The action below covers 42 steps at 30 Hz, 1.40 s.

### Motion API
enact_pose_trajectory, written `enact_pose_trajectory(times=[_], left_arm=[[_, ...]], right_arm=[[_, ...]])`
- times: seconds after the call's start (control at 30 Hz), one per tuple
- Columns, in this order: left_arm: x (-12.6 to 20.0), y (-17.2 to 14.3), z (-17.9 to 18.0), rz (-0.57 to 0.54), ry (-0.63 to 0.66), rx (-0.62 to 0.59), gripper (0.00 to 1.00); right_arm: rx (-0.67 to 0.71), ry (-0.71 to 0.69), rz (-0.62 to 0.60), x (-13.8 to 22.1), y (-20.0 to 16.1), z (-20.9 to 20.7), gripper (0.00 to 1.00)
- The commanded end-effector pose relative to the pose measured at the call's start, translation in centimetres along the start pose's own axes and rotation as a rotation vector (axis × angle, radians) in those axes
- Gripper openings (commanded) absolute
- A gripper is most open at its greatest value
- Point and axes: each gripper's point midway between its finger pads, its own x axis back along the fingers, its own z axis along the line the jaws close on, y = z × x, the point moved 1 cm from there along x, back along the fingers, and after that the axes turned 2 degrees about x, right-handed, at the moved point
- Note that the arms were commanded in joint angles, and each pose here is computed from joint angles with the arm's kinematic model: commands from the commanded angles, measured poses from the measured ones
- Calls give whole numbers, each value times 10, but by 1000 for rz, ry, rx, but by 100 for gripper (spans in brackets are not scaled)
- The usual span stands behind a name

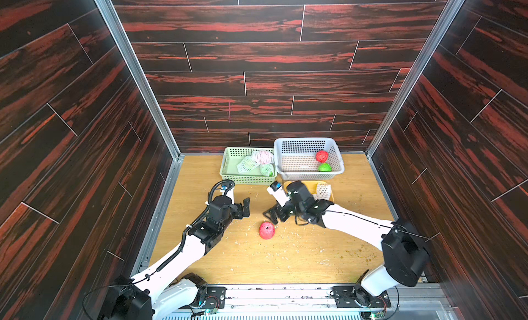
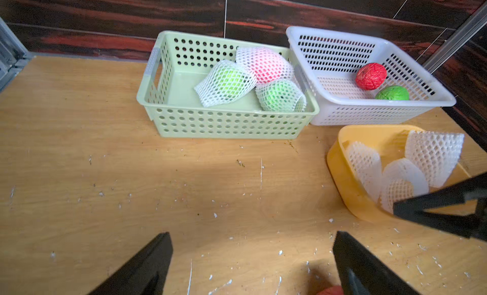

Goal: Remove foam nets from apples
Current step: Pick up the apple from the center of the board.

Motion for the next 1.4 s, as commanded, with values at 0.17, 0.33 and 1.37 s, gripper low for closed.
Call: enact_pose_trajectory(times=[0.17,0.33,1.37], left_arm=[[5,-40,17,103,41,85,100],[5,-51,15,166,28,79,100],[8,-21,-59,73,-396,-140,100]], right_arm=[[13,93,110,-28,-33,20,99],[18,125,145,-35,-44,25,99],[31,157,11,-16,-8,-1,31]])
